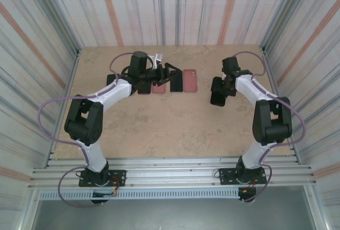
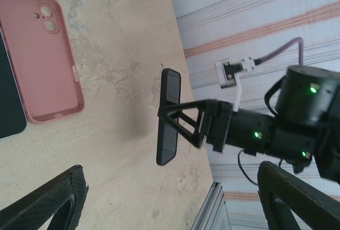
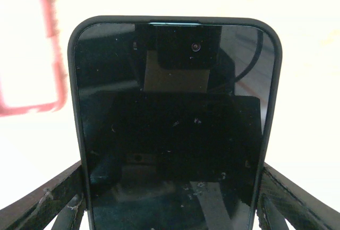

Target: Take the phone out of the phone case

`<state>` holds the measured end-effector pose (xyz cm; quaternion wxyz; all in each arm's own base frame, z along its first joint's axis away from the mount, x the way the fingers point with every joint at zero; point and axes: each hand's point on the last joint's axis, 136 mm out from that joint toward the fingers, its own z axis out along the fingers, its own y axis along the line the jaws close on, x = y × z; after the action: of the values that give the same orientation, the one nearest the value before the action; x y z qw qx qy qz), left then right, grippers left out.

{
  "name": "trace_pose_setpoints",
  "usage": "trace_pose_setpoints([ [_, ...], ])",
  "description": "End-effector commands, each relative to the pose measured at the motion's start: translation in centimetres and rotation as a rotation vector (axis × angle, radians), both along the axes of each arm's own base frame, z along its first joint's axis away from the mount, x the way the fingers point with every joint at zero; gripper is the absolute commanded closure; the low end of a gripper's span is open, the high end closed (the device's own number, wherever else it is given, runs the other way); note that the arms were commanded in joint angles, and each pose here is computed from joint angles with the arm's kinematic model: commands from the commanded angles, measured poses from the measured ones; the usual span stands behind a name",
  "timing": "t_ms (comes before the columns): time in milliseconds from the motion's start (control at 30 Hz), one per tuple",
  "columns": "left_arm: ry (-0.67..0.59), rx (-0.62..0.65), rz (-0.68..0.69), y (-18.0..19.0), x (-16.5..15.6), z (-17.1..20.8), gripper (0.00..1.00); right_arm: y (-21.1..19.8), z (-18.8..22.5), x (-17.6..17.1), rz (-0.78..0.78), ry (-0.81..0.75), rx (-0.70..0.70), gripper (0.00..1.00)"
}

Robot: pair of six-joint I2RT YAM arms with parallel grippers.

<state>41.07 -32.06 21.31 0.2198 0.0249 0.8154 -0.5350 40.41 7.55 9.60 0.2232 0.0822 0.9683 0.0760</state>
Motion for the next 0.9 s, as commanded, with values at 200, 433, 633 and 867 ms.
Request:
trace_pose_setpoints([
  [200, -0.045, 0.01, -0.052, -3.2, 0.0, -0.1, 0.18, 6.9, 5.7, -0.6, 0.267, -0.304, 0.169, 0.4],
  [433, -0.093, 0.042, -0.094, -5.7, -0.3, 0.1, 0.23, 9.6, 7.4, -2.3, 0.366, -0.375, 0.237, 0.41],
  [633, -0.116, 0.101, -0.133, -7.3, -0.7, -0.4, 0.32, 10.4, 8.4, -3.0, 0.395, -0.396, 0.261, 0.43],
  [867, -0.147, 0.151, -0.166, -8.2, -1.1, -0.7, 0.43, 10.9, 9.6, -3.3, 0.417, -0.425, 0.283, 0.44],
])
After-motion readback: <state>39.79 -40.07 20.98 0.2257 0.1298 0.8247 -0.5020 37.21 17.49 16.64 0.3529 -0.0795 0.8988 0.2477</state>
